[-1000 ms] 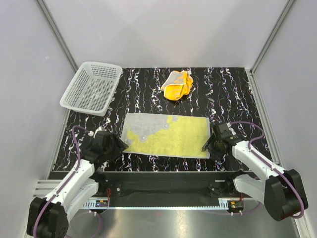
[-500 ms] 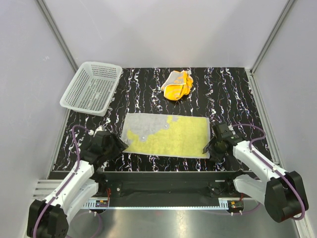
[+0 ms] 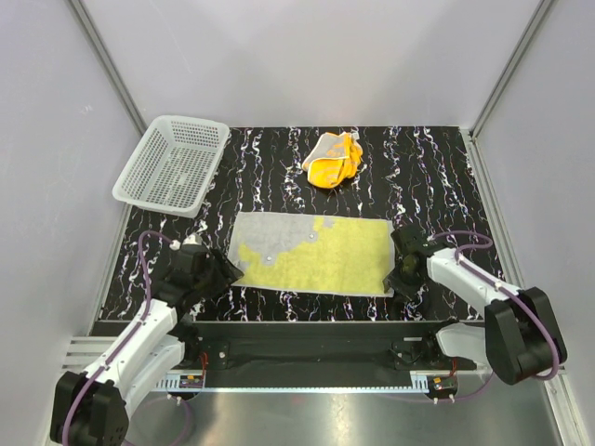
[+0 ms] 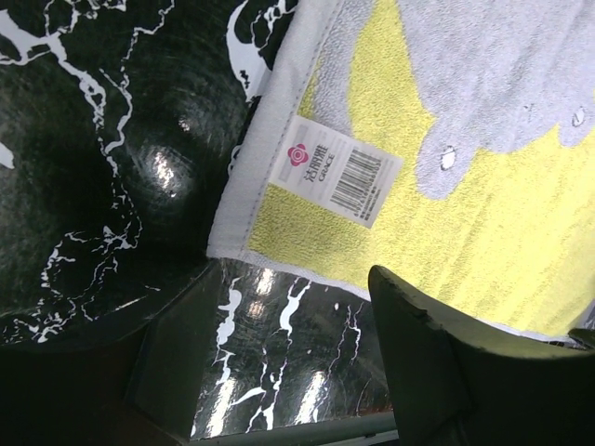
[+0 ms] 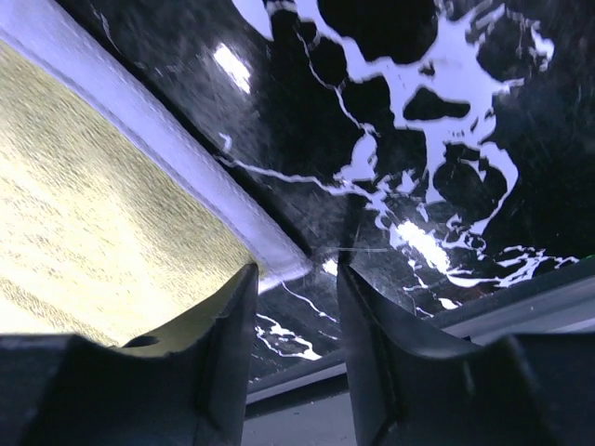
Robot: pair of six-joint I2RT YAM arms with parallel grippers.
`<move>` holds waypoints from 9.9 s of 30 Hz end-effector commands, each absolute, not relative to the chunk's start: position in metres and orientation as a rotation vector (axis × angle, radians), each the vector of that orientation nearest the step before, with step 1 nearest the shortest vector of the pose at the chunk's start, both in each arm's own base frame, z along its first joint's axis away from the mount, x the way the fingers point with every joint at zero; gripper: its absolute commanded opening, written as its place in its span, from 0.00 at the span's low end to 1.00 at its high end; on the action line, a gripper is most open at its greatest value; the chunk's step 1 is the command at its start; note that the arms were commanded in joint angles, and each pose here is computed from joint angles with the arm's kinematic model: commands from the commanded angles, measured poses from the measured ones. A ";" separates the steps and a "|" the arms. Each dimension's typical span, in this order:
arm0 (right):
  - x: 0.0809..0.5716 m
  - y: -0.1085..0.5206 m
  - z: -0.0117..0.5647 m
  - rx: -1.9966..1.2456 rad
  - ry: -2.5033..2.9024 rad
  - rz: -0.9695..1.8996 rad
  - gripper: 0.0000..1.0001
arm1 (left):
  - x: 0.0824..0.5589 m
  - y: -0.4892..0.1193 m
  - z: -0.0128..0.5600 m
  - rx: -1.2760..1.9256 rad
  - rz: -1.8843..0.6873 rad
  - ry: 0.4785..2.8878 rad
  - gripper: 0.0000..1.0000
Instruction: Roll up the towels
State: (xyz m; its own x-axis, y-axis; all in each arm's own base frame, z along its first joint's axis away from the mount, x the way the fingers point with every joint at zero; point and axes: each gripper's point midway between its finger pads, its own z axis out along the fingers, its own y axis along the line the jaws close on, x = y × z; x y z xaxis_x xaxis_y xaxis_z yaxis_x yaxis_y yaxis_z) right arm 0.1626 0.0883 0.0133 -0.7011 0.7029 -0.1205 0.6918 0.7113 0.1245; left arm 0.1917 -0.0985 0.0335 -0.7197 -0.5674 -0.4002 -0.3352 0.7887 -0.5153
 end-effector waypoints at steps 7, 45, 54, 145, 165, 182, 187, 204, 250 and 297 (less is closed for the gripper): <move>0.188 0.078 0.019 1.088 2.725 -0.033 0.24 | 0.207 -0.106 0.045 -0.617 -0.613 2.376 0.70; 0.208 0.087 0.054 0.884 2.675 0.123 0.00 | 0.203 -0.107 0.008 -0.729 -0.548 2.508 0.41; 0.206 0.087 0.053 0.881 2.676 0.130 0.00 | 0.208 -0.107 0.021 -0.681 -0.569 2.455 0.05; 0.414 0.033 0.109 0.762 2.492 0.098 0.77 | 0.444 -0.095 0.133 -0.556 -0.419 2.367 0.99; 0.347 0.058 0.033 0.694 2.734 0.250 0.69 | 0.289 -0.152 0.063 -0.520 -0.582 2.536 0.95; 0.291 0.072 0.011 0.717 2.845 0.329 0.21 | 0.349 -0.155 0.029 -0.570 -0.517 2.566 0.92; 0.266 0.106 0.012 0.683 2.874 0.428 0.20 | 0.389 -0.150 0.029 -0.575 -0.465 2.565 0.91; 0.205 0.177 0.018 0.612 2.931 0.415 0.64 | 0.468 -0.134 0.054 -0.598 -0.425 2.531 0.92; 0.215 0.153 0.014 0.685 2.738 0.430 0.14 | 0.323 -0.245 0.157 -0.047 -0.603 2.438 0.91; 0.215 0.166 0.080 0.613 2.809 0.490 0.04 | 0.166 -0.431 0.086 0.871 -0.492 2.073 0.81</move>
